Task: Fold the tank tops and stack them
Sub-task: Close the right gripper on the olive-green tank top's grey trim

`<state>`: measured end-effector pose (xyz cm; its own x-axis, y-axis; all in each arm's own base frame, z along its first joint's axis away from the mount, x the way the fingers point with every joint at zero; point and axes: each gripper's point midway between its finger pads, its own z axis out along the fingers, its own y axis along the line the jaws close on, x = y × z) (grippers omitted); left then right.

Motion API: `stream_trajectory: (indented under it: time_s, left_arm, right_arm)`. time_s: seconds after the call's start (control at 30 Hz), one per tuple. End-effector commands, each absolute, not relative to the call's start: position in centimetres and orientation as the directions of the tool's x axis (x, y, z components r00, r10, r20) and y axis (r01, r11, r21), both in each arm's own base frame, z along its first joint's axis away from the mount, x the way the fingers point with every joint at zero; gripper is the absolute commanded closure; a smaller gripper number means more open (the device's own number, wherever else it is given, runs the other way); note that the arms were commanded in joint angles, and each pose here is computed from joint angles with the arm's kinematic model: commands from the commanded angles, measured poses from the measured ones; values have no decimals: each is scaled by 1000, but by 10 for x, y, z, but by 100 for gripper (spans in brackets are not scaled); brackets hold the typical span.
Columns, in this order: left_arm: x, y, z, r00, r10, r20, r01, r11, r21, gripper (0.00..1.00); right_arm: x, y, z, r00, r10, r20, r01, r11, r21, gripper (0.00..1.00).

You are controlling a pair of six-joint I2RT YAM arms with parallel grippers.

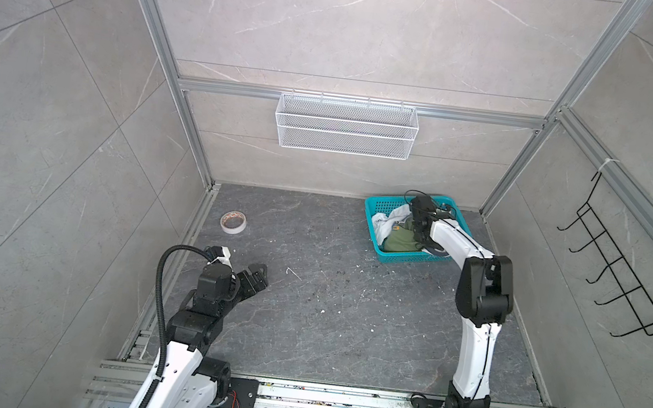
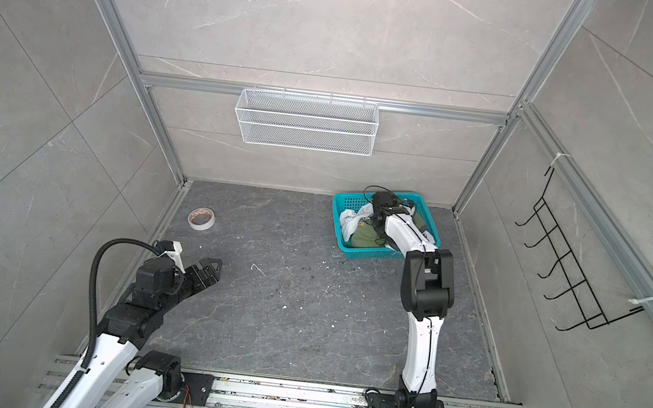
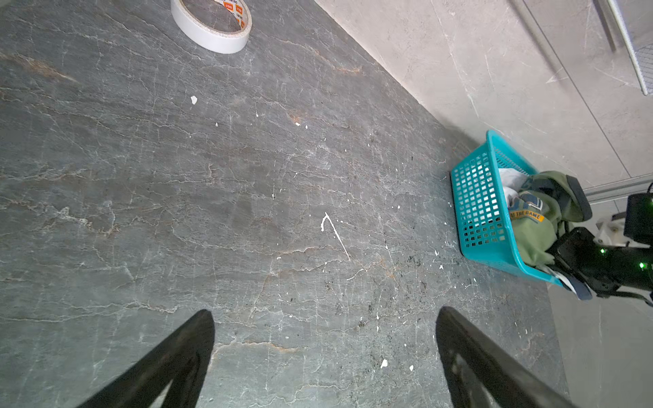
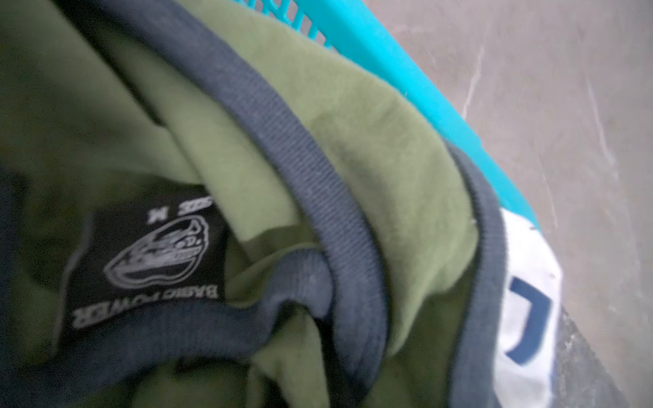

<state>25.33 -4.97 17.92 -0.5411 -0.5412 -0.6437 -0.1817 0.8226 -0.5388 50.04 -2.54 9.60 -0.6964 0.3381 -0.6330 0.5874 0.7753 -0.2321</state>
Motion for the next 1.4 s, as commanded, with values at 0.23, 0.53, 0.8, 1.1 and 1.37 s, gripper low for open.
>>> stream_trajectory:
  time_s: [0.23, 0.53, 0.8, 1.1, 1.37]
  left_arm:
    - [255, -50, 183, -537, -529, -657, -168, 830, -532, 0]
    - [255, -51, 178, -554, -527, -644, -174, 830, -529, 0]
    - [261, -53, 171, -561, -535, -631, -186, 825, -534, 0]
    - [260, -57, 163, -581, -529, -618, -176, 823, -539, 0]
    - [256, -58, 158, -586, -528, -615, -166, 821, -546, 0]
  right_arm:
    - [508, -101, 89, -509, 578, -638, 720, 692, 53, 95]
    - [513, -135, 81, -436, 693, -575, 785, 605, 134, 97]
    - [513, -94, 103, -425, 681, -597, 662, 683, 308, 97]
    - [492, -74, 135, -325, 640, -696, 640, 691, 336, 99]
    - [482, -56, 205, -118, 585, -802, 502, 732, 460, 96]
